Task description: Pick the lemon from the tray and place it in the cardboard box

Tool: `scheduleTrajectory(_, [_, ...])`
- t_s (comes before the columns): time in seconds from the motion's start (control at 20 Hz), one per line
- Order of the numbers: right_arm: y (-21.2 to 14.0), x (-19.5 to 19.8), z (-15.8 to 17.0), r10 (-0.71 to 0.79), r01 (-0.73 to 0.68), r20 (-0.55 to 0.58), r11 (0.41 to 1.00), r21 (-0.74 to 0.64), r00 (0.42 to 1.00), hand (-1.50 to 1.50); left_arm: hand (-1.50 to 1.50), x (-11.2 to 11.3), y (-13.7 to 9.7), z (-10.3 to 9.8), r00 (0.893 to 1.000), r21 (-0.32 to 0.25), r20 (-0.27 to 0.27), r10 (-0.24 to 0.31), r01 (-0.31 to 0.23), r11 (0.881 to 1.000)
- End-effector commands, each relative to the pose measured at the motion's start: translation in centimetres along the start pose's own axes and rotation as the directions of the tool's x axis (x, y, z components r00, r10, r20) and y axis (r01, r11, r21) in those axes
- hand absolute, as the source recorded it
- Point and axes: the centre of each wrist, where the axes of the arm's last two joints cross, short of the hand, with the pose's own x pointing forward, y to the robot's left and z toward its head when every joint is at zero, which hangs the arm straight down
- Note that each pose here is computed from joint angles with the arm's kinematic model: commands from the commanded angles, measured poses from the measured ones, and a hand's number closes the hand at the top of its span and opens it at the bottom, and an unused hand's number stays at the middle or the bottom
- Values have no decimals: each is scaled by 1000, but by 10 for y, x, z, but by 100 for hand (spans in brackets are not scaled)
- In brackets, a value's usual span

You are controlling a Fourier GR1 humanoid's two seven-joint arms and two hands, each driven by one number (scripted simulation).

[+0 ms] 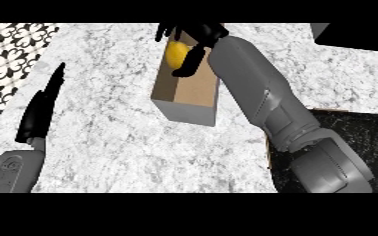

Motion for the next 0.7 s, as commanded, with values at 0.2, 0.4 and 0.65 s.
scheduleTrajectory(0.2, [1, 0, 0, -99, 100, 29, 995, -17, 995, -150, 0, 5, -10, -9, 1000, -11, 9, 2, -2, 1000])
scheduleTrajectory(0.4, [9, -12, 8, -172, 186, 117, 975, -124, 978, -150, 0, 0, -7, 2, 1000, -7, 19, -17, 17, 1000])
scheduleTrajectory(0.65, [-2, -5, 4, -326, 362, 183, 906, -221, 927, -150, 0, 6, -3, -4, 1000, 15, -11, 5, -5, 1000])
